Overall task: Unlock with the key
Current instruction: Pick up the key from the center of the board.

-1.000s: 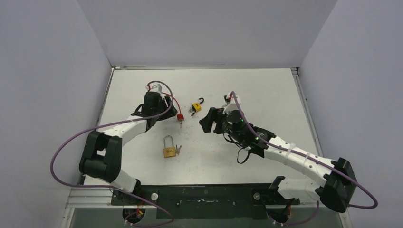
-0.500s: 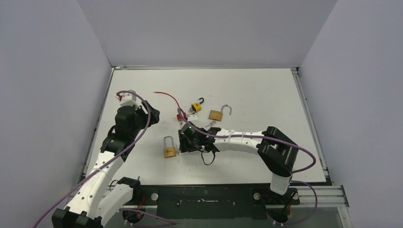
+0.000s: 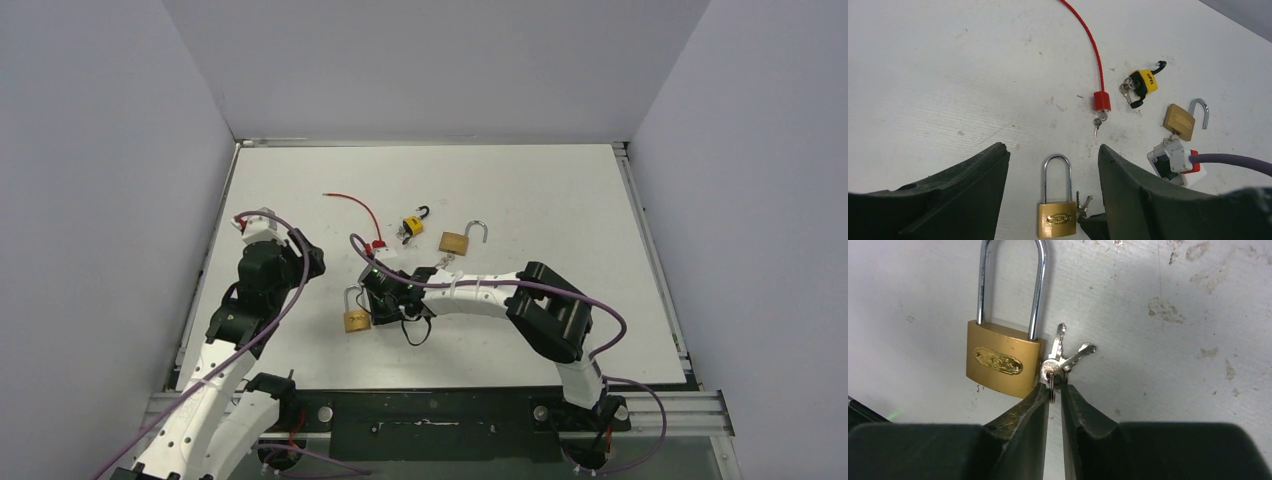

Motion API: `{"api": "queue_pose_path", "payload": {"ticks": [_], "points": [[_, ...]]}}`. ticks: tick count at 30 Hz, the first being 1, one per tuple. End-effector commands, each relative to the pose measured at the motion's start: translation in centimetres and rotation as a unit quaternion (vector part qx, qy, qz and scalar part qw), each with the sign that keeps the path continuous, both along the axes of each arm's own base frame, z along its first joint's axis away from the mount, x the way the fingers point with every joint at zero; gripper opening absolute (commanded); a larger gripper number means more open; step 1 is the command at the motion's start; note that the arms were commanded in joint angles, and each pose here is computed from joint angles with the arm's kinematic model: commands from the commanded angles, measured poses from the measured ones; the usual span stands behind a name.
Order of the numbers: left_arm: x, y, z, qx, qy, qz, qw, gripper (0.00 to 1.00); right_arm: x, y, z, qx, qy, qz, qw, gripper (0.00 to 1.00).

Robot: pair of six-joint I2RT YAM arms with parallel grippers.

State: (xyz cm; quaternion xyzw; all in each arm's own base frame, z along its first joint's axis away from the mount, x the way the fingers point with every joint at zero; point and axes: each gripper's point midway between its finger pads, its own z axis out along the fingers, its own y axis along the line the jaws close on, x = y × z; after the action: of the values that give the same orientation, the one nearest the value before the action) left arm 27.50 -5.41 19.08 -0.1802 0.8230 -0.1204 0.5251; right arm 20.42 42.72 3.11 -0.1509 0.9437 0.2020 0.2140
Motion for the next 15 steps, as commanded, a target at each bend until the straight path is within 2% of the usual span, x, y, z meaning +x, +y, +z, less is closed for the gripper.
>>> {"api": "queue_pose_path", "payload": {"ticks": [1,11,15], "points": [[0.2,0.4,0.5,-0.007,-0.012,0.014,1.000,0.63,-0.1,0.7,0.8,0.001,-0.004,0.011,1.000,0.16],[0.2,0.2,0.1,-0.014,-0.006,0.014,1.000,0.63,0.6,0.3,-0.4,-0.035,-0.018,0.025,0.999,0.15],[0.2,-0.1,-0.1,-0.027,-0.001,0.014,1.000,0.63,1.8,0.0,0.0,-0.043,-0.050,0.019,0.998,0.05]]}}
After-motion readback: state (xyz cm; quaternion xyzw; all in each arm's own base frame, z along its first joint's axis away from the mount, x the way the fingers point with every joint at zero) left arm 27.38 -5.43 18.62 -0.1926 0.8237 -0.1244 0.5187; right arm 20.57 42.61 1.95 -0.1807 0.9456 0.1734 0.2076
